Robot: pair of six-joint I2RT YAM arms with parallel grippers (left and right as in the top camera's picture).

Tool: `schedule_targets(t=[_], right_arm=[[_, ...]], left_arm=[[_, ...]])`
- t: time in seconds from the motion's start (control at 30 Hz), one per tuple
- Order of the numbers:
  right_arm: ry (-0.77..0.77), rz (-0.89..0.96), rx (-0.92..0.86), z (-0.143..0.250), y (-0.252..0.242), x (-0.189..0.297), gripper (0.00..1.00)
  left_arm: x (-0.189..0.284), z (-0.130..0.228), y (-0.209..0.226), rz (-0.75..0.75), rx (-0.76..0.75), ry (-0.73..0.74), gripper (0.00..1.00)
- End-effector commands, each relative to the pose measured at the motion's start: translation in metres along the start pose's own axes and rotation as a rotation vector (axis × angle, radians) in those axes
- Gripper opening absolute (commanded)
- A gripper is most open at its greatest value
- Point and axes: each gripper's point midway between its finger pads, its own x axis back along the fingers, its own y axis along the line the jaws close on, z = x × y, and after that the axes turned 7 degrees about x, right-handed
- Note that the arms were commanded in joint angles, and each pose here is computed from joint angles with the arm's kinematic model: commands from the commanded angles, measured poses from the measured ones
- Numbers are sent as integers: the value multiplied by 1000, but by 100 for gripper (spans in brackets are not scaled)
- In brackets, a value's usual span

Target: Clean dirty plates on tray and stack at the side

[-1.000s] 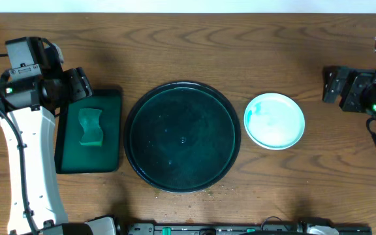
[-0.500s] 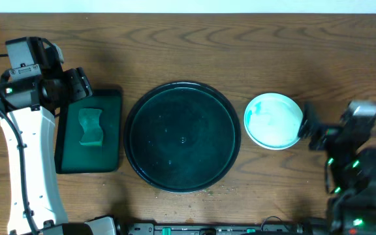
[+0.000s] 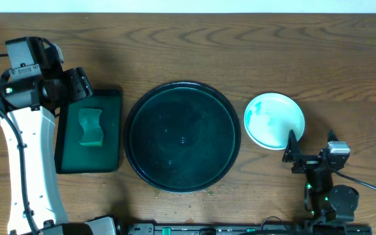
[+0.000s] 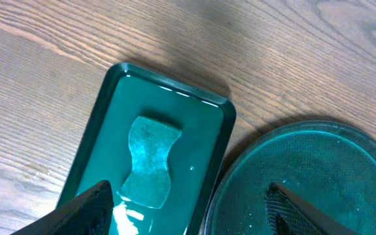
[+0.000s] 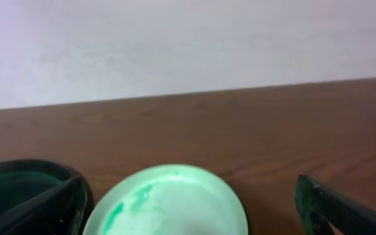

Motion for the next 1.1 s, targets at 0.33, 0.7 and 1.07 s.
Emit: schedule_targets(t=[0.33, 0.7, 1.07], right_arm=[[9, -12, -17, 7, 4, 1, 99], [9, -13, -17, 7, 4, 1, 99], [9, -12, -17, 7, 4, 1, 99]], left_arm=[[0, -1, 1, 0, 4, 2, 75], [0, -1, 1, 0, 4, 2, 75], [3, 0, 1, 1, 3, -6, 75]])
